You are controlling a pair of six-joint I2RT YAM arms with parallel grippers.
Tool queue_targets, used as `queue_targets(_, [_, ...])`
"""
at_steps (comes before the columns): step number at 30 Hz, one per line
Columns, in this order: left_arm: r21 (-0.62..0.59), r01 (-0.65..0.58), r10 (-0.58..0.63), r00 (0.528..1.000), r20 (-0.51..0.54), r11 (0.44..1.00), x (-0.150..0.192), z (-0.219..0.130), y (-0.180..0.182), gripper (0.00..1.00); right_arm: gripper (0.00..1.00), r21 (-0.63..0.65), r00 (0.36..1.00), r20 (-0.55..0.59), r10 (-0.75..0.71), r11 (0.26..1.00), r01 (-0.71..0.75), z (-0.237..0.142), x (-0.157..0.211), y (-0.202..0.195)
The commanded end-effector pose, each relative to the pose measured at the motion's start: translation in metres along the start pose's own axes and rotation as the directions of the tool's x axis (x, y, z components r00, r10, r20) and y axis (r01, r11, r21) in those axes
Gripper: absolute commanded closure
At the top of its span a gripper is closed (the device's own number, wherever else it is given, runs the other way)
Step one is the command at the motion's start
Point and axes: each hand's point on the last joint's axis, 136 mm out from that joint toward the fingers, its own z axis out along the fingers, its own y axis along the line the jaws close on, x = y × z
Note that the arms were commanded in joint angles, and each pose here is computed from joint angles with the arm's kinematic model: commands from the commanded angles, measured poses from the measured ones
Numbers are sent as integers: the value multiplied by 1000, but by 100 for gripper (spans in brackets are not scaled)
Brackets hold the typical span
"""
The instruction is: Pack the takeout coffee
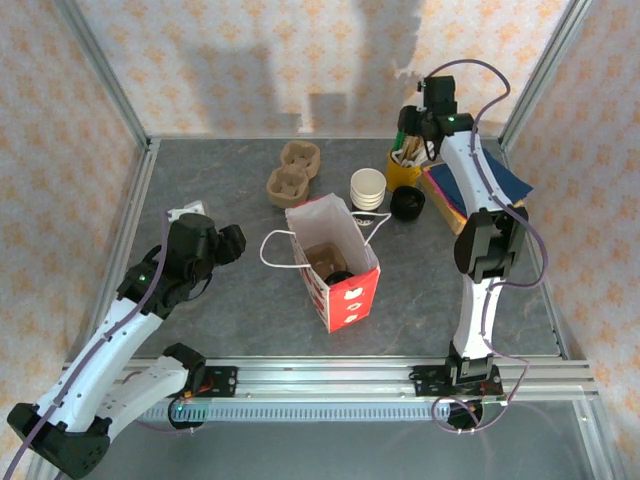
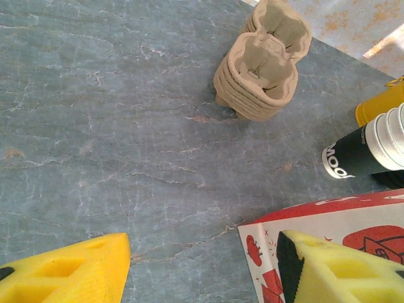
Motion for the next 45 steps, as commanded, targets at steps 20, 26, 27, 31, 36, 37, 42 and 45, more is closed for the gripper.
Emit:
queue_targets(20, [42,-3,2,1000,11,999,5,3,-1,35,86,117,995,-49,-90,989,95,10,7,-5])
queue_targets(26, [46,-2,1,1000,14,999,5,3,-2,35,96,121,995,14,-101,988,99,-20,-16,-2])
queue_targets(27, [46,-2,1,1000,12,999,5,3,-2,35,97,127,995,27,-100,987,96,-26,-20,-2])
queue_targets(31, [48,-3,3,1000,12,999,6,4,-2,35,100,148,993,73,-97,985,85,-60,-37,-4])
queue_targets(36, [54,-9,8,1000,12,998,5,6,-4,34,100,130,985,146,-88,989,69,-115,-59,1])
queue_targets(37, [57,-10,10,1000,10,998,5,6,-5,34,100,127,983,162,-86,990,66,-127,-62,2])
queue_targets(42, [58,-15,15,1000,8,998,5,8,-6,34,100,94,973,223,-59,995,39,-184,-76,6])
queue_targets(45, [58,-18,17,1000,10,998,5,10,-6,33,100,60,963,264,-48,998,33,-222,-83,13])
